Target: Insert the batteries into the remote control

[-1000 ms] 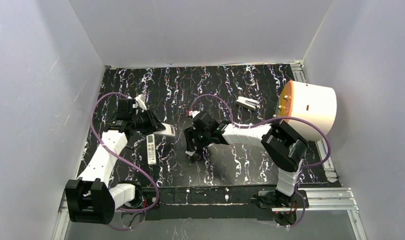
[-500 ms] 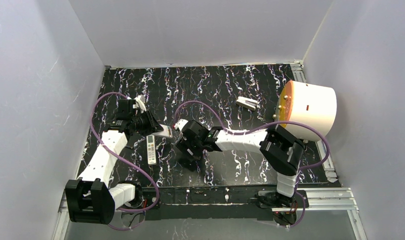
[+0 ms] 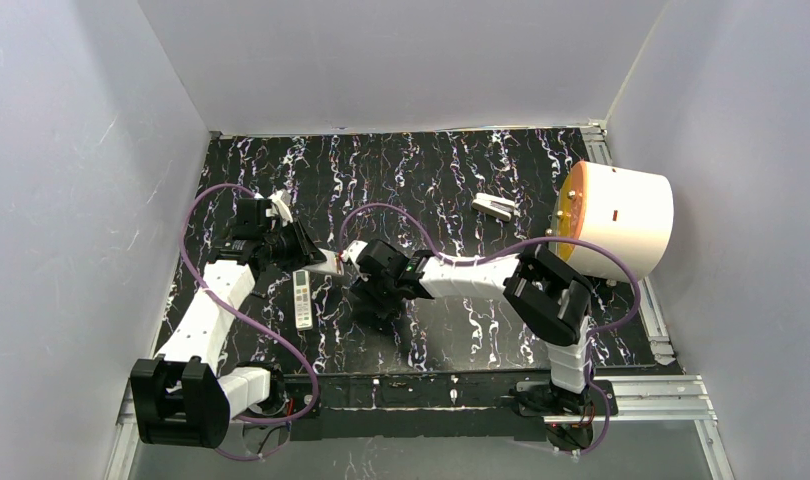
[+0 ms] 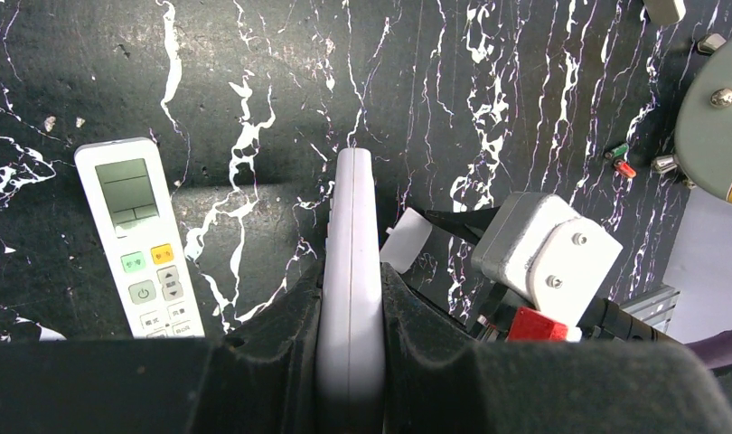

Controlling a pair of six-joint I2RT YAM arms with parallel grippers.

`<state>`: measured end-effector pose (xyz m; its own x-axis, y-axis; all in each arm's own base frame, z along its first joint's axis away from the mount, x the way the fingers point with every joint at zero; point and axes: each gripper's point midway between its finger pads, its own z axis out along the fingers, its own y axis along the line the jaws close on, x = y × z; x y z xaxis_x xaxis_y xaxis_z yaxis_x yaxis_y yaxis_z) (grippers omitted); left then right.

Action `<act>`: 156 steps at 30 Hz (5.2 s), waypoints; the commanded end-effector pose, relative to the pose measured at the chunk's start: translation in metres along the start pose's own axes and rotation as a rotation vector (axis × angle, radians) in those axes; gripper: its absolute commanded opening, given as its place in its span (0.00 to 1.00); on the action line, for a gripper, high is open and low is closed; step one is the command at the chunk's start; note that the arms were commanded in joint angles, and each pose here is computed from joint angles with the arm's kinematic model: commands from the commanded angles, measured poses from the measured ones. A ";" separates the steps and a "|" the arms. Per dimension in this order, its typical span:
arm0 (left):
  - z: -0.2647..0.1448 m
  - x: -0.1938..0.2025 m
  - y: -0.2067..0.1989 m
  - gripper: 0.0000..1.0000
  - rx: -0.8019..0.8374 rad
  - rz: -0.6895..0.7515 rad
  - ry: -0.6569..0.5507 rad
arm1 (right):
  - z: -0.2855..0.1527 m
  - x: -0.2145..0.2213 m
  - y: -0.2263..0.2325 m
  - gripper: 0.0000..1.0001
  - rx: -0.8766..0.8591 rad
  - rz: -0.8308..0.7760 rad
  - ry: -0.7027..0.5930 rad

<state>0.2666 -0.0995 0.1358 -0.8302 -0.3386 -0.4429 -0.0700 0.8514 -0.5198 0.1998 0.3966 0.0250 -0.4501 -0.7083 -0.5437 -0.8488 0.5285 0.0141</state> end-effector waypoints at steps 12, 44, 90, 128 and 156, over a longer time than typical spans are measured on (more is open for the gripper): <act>-0.004 -0.004 -0.006 0.00 0.023 0.016 -0.001 | 0.001 0.021 0.003 0.63 -0.019 -0.056 0.123; 0.020 0.053 -0.065 0.00 0.393 0.043 0.445 | -0.088 -0.026 0.001 0.43 -0.040 -0.026 -0.295; 0.007 0.090 -0.091 0.00 0.554 0.141 0.588 | -0.108 -0.011 0.013 0.42 -0.109 -0.198 -0.328; 0.001 0.092 -0.099 0.00 0.588 0.157 0.596 | -0.099 -0.008 0.020 0.42 -0.148 -0.209 -0.315; -0.026 0.099 -0.129 0.00 0.757 0.201 0.614 | -0.104 -0.025 0.011 0.47 -0.089 -0.172 -0.367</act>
<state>0.2046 -0.2166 0.1313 -0.9593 0.1877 -0.2108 0.2785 0.5074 -0.8155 0.1644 0.3561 0.1074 -0.2087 -0.6201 -0.7562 -0.9358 0.3514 -0.0299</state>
